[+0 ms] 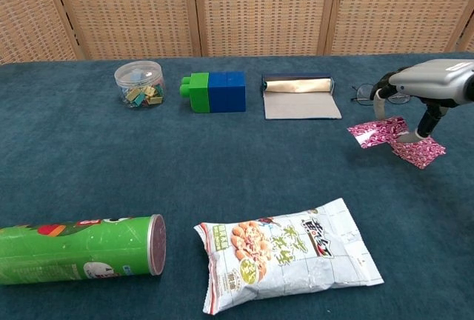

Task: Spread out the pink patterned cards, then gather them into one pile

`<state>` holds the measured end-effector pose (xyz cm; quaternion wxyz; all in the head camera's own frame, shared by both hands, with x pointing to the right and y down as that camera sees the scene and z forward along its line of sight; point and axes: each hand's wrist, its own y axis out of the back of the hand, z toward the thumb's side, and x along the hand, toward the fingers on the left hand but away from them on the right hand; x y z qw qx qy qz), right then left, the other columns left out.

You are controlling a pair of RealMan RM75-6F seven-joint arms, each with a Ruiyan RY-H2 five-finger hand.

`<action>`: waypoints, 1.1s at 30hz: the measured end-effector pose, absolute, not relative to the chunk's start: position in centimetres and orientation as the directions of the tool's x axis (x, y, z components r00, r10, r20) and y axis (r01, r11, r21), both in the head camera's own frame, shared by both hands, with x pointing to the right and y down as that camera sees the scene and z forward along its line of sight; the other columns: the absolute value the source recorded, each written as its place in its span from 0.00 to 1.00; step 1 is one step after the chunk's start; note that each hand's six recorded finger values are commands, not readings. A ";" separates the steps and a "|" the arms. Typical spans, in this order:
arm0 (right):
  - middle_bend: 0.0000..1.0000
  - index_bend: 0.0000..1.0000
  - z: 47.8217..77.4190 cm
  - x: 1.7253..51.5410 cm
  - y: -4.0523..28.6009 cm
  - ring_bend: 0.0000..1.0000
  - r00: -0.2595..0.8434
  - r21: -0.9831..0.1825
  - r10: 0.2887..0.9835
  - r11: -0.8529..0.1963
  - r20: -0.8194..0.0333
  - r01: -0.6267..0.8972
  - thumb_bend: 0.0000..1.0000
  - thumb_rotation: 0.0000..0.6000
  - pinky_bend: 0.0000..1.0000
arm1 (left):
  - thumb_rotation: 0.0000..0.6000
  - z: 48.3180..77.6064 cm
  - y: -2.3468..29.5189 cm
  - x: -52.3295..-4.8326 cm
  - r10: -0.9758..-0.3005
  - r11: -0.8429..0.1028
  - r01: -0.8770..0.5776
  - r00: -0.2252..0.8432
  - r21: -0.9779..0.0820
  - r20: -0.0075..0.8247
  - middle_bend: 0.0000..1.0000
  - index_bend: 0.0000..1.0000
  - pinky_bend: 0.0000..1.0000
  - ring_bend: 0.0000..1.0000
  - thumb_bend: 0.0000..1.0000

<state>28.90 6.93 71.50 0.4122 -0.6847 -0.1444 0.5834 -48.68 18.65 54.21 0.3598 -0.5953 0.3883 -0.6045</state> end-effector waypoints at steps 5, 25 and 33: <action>0.16 0.51 71.7 30.3 6.7 0.00 0.251 -0.728 0.685 -0.621 -0.684 -0.289 0.33 1.00 0.00 | 1.00 54.1 18.8 -48.7 -0.898 -0.438 -0.027 -0.036 -0.899 0.438 0.00 0.00 0.00 0.00 0.03; 0.13 0.45 74.2 35.0 6.4 0.00 0.174 -0.698 0.682 -0.649 -0.710 -0.303 0.26 1.00 0.00 | 1.00 54.0 19.1 -48.7 -0.897 -0.439 -0.024 -0.051 -0.898 0.440 0.00 0.00 0.00 0.00 0.03; 0.11 0.39 74.6 35.5 6.2 0.00 0.167 -0.692 0.678 -0.657 -0.716 -0.299 0.24 1.00 0.00 | 1.00 53.8 19.1 -48.6 -0.898 -0.437 -0.022 -0.052 -0.899 0.438 0.00 0.00 0.00 0.00 0.03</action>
